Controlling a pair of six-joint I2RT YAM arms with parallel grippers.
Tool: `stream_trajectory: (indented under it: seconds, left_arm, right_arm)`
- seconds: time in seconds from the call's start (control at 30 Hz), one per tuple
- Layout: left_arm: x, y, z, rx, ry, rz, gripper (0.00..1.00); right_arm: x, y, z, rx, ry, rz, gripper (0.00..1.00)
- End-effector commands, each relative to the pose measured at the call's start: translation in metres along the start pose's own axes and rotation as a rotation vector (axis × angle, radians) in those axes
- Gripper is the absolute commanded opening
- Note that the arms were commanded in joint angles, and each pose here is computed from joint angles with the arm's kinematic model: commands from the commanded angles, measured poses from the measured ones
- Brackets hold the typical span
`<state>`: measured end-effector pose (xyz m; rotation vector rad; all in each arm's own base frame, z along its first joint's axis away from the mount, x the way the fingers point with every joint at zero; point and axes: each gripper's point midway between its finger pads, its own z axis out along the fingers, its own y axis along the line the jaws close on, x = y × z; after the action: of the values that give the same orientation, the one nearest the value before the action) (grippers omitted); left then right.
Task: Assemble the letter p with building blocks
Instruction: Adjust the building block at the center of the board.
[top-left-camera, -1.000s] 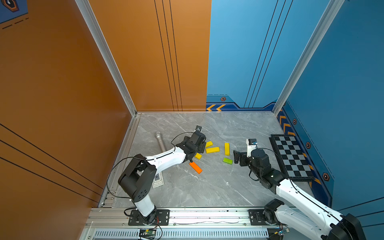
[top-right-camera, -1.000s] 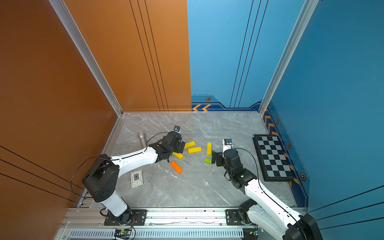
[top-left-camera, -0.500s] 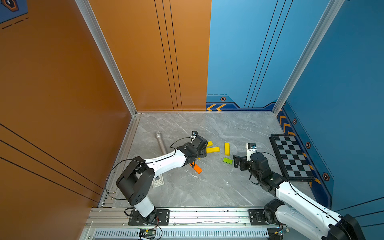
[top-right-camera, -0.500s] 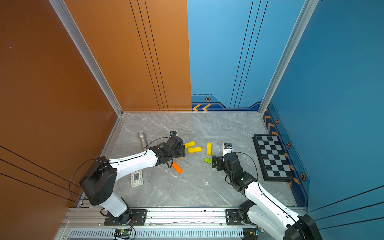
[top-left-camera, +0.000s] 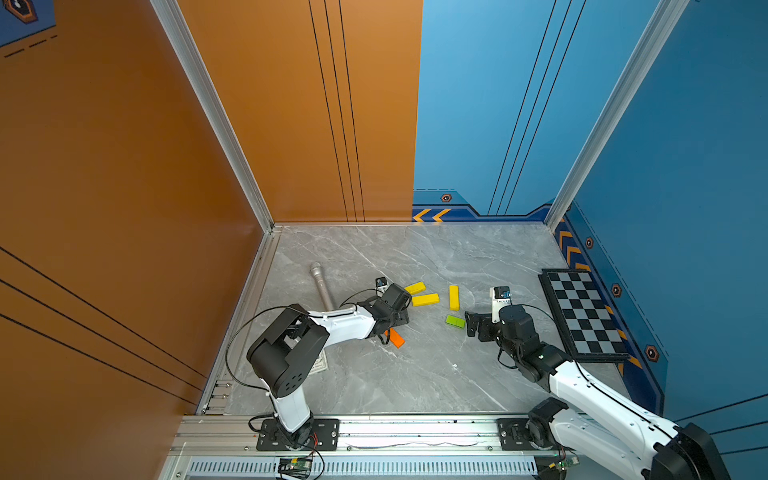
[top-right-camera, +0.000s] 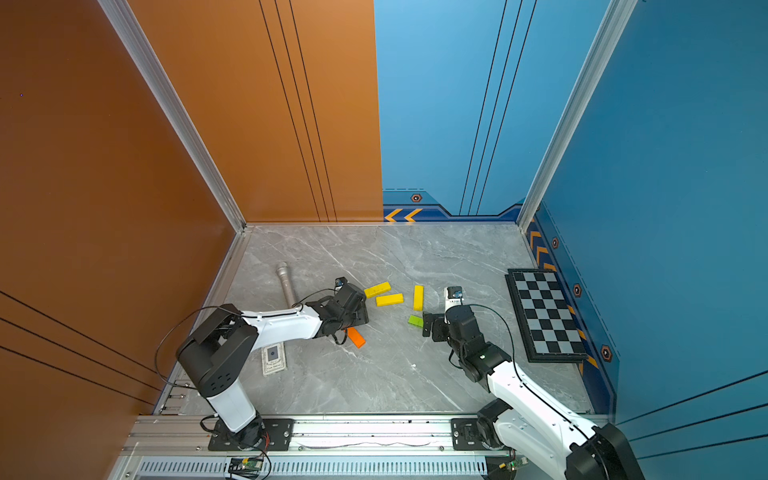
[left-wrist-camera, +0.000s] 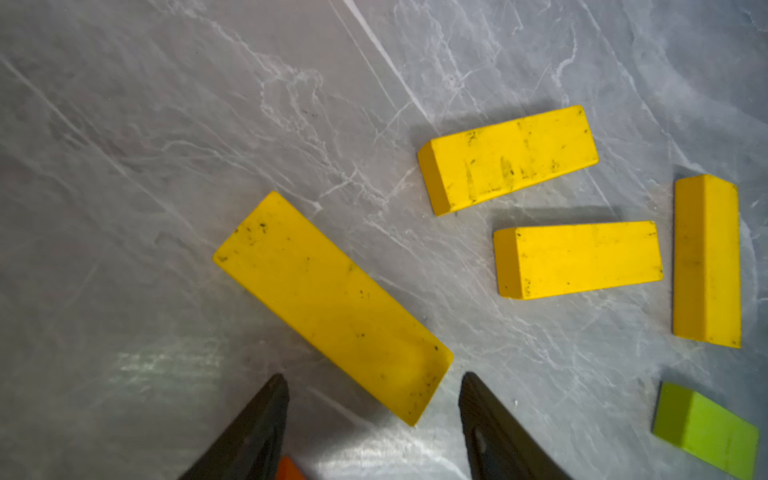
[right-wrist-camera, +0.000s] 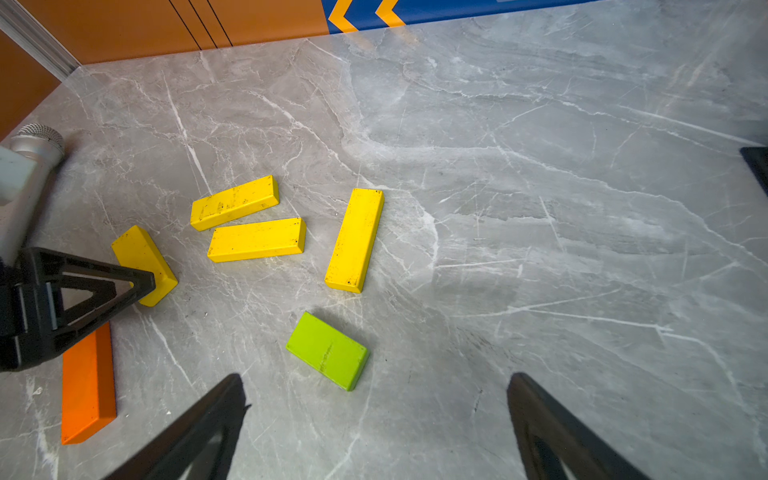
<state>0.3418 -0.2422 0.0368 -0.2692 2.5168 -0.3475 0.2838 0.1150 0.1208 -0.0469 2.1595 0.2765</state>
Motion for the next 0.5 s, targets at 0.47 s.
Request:
stream_trajectory:
  seconds: [0.47]
  left_arm:
    - [-0.024,0.013,0.028,-0.102,0.04,0.053,0.46]
  right_arm:
    - [0.003,-0.004,0.007,0.031,0.032,0.041,1.0]
